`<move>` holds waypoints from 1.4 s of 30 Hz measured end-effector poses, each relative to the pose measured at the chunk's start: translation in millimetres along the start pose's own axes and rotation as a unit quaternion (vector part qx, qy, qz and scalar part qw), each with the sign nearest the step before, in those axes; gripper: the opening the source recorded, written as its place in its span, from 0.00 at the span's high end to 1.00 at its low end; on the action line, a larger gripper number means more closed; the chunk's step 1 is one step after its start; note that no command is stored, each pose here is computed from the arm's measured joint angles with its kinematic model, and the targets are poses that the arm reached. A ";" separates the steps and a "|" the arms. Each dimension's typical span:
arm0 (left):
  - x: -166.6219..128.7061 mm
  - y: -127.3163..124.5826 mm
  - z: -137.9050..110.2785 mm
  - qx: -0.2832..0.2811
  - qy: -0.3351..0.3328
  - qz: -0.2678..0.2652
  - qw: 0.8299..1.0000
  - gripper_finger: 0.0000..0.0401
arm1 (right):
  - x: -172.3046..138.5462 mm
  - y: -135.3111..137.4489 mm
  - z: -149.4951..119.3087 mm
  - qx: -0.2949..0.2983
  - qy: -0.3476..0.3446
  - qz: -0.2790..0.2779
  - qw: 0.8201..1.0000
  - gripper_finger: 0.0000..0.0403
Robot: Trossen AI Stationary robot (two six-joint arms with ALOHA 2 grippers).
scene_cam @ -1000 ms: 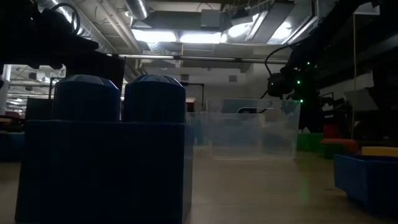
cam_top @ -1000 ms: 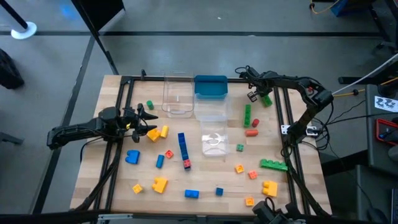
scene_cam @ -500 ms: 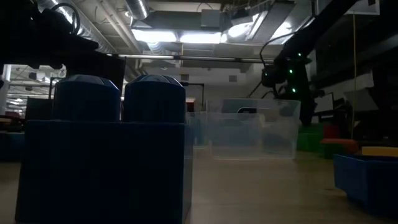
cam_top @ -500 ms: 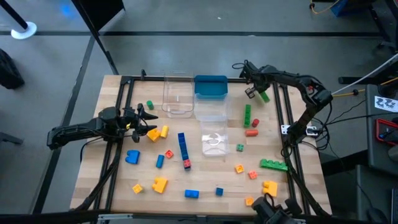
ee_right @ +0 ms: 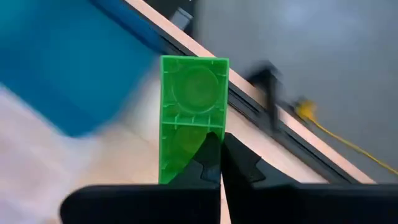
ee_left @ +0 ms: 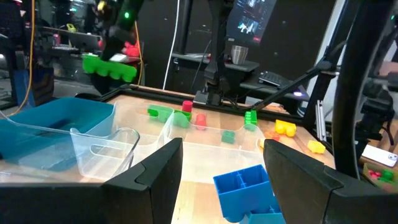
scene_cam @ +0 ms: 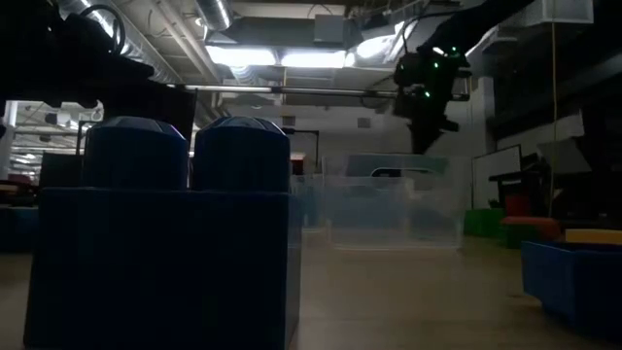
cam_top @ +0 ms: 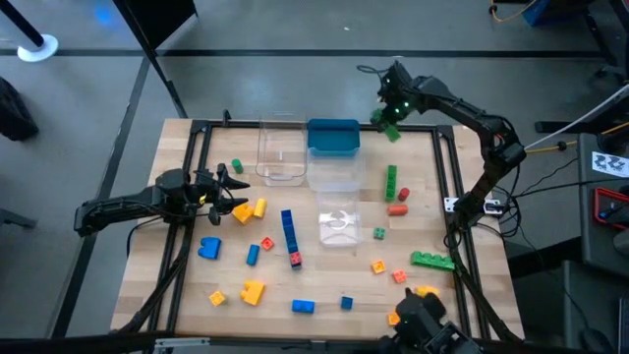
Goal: Sort blocks by size
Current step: Put the green 4 stud large game piece into the blue bin
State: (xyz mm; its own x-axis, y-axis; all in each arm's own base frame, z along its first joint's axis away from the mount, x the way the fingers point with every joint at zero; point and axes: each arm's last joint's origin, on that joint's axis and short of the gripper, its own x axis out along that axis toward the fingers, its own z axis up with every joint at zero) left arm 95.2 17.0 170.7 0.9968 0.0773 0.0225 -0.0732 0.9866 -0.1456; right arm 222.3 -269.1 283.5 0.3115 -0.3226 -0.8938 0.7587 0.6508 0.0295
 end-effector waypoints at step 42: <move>0.0 0.0 0.0 -0.003 0.000 0.000 1.000 0.48 | 66.7 74.5 34.3 -0.265 -0.151 0.092 0.948 0.98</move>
State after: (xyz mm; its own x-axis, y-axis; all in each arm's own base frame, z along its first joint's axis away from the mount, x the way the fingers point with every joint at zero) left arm 95.2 17.0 170.7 0.9968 0.0769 0.0225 -0.0726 0.9856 -0.1524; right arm 319.3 -265.7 241.4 0.6209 -0.2992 -0.7246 0.3056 0.9435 -0.1278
